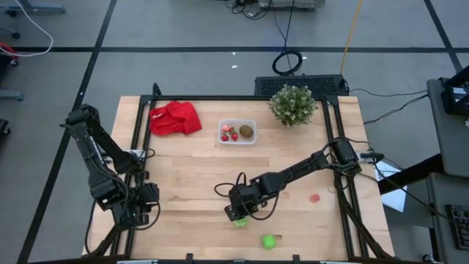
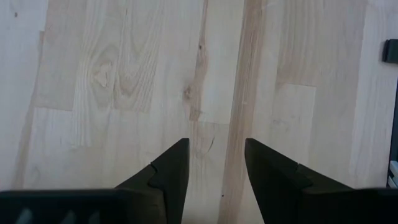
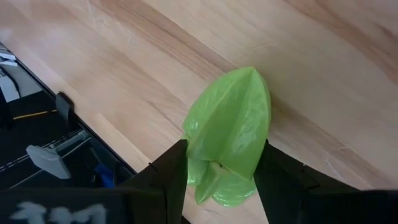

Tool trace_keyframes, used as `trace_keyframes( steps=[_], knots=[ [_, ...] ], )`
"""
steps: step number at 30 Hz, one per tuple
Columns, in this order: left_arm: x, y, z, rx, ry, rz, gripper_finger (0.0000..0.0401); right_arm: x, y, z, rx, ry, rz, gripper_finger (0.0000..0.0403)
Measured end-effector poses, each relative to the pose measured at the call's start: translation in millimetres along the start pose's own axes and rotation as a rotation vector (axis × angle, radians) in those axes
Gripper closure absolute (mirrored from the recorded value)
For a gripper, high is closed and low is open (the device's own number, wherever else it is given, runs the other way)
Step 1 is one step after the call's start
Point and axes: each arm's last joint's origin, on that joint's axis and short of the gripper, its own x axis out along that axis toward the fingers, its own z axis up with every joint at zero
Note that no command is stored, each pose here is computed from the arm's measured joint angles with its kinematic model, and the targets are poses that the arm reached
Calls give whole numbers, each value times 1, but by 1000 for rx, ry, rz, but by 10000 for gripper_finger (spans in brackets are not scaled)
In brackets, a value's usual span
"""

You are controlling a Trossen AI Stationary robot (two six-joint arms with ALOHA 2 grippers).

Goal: Pick and placing Produce into tupperware
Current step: Put the starfruit into the bin

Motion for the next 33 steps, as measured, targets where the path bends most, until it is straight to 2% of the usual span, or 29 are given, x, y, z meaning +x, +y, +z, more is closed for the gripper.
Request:
trace_keyframes(
  steps=[10, 21, 33],
  knots=[
    [0, 0, 0, -1, 0, 0, 242, -11, -6, 7, 2, -1, -58, 252],
    [0, 0, 0, -1, 0, 0, 242, -32, -21, 14, 27, -2, -225, 252],
    [0, 0, 0, 0, 0, -1, 242, -40, -33, 24, 29, -6, -326, 252]
  ],
)
